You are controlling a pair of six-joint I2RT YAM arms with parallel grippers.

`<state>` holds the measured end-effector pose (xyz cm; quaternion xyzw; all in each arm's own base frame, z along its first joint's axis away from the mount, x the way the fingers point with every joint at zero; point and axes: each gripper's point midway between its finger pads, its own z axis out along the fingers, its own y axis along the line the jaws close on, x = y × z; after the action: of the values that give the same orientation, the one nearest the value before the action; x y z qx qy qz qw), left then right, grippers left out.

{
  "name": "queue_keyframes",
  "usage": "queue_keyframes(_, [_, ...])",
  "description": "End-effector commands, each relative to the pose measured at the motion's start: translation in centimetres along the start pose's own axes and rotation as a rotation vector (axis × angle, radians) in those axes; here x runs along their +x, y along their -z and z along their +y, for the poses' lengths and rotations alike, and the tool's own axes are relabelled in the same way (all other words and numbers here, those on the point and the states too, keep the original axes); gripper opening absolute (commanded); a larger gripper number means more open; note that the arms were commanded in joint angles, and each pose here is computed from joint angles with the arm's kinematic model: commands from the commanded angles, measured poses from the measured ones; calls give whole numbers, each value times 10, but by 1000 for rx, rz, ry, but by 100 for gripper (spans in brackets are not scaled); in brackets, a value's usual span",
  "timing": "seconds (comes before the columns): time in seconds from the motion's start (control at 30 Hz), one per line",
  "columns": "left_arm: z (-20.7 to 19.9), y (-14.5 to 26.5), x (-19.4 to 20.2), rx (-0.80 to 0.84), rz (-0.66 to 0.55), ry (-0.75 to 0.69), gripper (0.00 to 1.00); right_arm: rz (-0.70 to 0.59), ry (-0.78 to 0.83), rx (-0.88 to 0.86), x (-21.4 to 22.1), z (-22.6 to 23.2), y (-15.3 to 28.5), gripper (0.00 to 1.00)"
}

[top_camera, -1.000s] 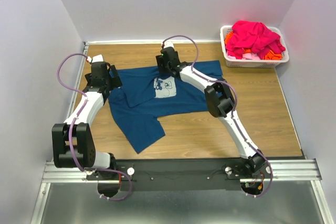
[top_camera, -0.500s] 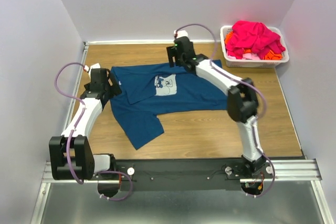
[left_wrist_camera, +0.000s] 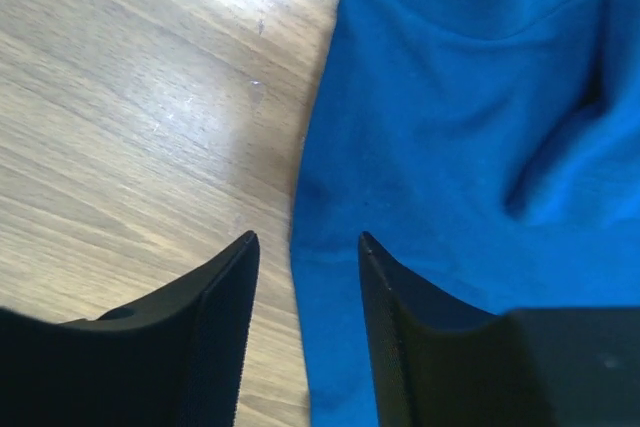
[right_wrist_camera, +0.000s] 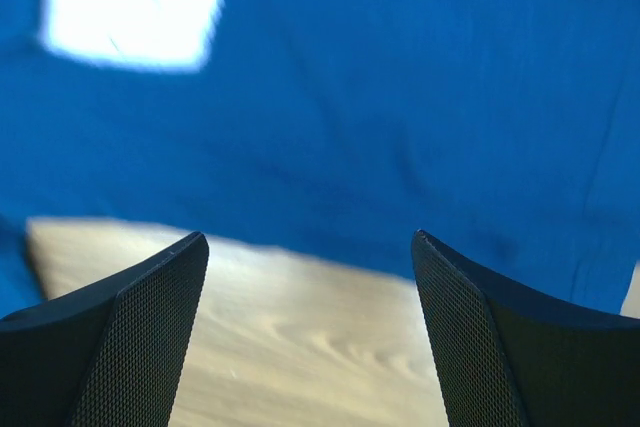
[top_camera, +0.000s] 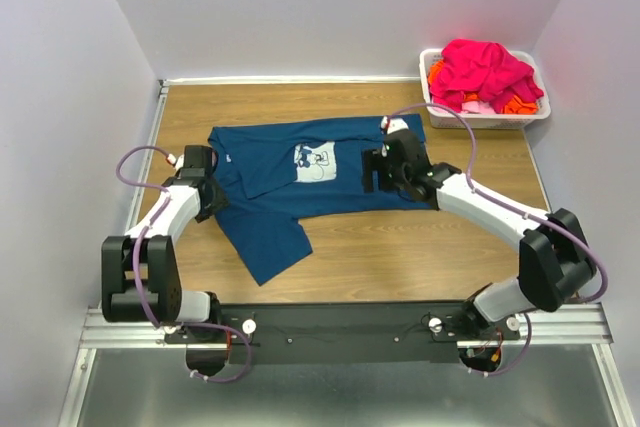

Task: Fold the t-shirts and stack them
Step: Fold the tshirt

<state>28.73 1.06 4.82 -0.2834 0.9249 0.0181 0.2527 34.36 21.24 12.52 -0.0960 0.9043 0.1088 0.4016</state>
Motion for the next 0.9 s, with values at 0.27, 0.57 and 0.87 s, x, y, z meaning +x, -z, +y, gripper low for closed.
queue_keyframes(0.27, [7, -24, 1, -103, 62, -26, 45, 20, -42, 29, 37, -17, 26, 89])
queue_keyframes(0.57, [15, -23, 18, -105, 89, -40, 46, -33, -62, 84, 33, -30, 37, 89])
queue_keyframes(0.87, [14, -27, 27, -84, 108, -36, 35, -45, -88, 156, 44, -53, 44, 89])
